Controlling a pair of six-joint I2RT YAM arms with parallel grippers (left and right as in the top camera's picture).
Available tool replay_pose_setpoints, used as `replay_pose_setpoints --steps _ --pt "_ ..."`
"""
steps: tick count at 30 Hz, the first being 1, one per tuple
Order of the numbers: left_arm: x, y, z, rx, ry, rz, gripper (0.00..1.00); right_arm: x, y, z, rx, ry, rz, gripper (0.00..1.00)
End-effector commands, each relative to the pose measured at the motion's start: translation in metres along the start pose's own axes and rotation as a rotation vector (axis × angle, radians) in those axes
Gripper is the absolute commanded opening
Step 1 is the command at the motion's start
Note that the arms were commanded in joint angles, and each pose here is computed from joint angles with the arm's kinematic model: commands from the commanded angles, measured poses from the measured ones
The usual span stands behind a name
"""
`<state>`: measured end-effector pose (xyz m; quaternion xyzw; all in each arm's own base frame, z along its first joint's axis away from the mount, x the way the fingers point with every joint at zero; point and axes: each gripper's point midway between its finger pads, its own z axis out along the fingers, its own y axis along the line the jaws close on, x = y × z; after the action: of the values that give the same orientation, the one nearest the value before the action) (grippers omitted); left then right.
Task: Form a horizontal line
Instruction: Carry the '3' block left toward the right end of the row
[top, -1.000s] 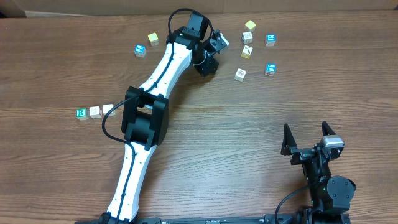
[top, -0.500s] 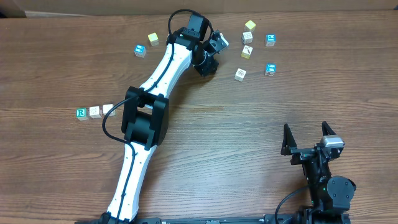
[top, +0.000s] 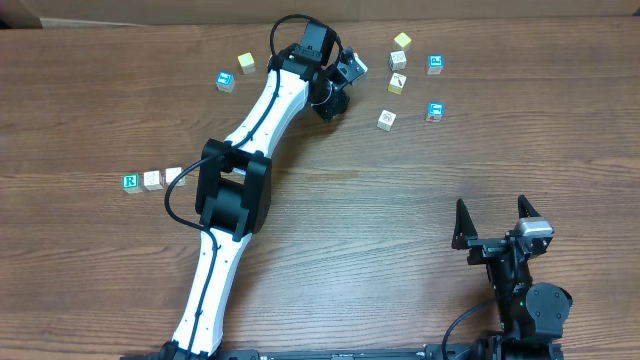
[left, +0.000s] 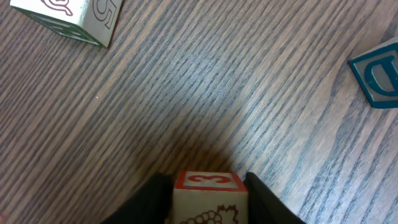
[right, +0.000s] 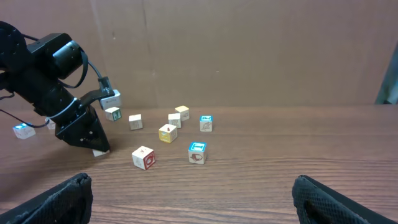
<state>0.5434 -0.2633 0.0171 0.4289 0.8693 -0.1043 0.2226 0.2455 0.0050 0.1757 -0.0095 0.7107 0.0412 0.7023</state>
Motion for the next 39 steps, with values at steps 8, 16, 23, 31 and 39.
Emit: replay_pose_setpoints --steps 8,16,23,31,39 --pt "0.003 0.009 -0.020 -0.086 0.055 -0.165 0.24 0.003 -0.001 0.000 0.002 0.001 -0.004 1.00" --pt "-0.014 0.031 -0.110 -0.281 0.036 -0.303 0.12 0.003 -0.001 0.000 0.002 0.000 -0.004 1.00" --pt "0.021 0.057 -0.191 -0.484 0.115 -0.495 0.04 0.003 -0.001 0.000 0.002 0.000 -0.004 1.00" --pt "0.088 0.070 -0.260 -0.497 0.238 -0.674 0.05 0.003 -0.001 0.000 0.002 0.000 -0.004 1.00" --pt "0.121 0.072 -0.308 -0.540 0.243 -0.776 0.05 0.003 -0.001 0.000 0.002 0.000 -0.004 1.00"
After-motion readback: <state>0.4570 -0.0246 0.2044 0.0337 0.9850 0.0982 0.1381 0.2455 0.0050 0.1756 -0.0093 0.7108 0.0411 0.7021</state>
